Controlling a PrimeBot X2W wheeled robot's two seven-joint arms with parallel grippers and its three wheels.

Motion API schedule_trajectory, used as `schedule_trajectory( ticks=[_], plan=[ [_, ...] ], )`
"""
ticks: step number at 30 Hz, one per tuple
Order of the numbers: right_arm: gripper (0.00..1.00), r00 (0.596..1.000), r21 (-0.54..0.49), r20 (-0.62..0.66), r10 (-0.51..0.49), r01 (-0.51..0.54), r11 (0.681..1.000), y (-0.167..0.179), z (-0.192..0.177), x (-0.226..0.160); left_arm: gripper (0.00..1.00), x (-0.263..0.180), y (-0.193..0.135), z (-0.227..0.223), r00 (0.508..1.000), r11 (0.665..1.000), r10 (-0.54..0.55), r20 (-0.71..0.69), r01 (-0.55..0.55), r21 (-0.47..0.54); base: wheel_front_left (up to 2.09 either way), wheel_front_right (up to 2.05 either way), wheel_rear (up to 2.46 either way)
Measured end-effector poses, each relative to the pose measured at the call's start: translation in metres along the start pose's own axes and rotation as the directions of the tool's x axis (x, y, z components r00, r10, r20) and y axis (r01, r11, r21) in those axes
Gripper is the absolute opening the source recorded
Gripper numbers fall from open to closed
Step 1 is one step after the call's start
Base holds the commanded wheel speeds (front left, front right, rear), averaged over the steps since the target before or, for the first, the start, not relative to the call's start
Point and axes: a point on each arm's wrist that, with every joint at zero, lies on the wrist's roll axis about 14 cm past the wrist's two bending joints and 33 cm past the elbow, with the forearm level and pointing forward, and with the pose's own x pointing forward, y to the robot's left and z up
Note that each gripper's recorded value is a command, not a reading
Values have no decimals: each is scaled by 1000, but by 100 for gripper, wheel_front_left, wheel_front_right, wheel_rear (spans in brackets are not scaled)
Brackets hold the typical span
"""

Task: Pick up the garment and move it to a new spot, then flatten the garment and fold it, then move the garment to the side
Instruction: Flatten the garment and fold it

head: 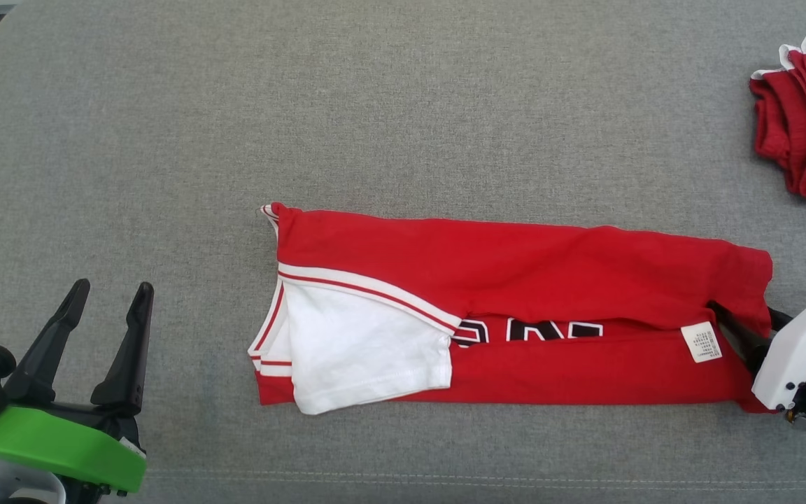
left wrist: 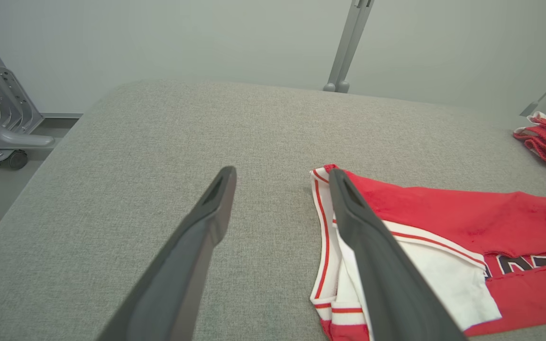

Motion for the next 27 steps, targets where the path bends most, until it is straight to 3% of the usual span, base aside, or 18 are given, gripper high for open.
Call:
schedule_trajectory(
  ticks=[1,3,4,15,22,27],
  plan=[
    [44,1000,12,-5,3,-3,1000,1,-1,1,100,0,0,0,1000,1000,0,3,0,0,0,0,0],
    [30,1000,38,-7,12,-12,999,2,0,1,100,0,0,0,1000,1000,0,1,0,-1,0,0,0],
    [0,1000,49,-9,15,-15,999,3,0,2,100,0,0,-1,1000,1000,0,-1,0,-1,0,0,0],
    [0,1000,109,13,23,-24,994,-2,10,0,100,2,-2,-3,1000,1000,-6,-2,6,-14,0,0,0],
    [0,998,130,28,-63,59,990,-40,24,-14,100,5,-1,-1,1000,999,-7,1,7,-33,0,0,0],
    [0,978,130,23,-206,201,971,-90,37,-36,100,9,-5,-4,1000,999,-20,-7,19,-47,0,0,0]
  ],
)
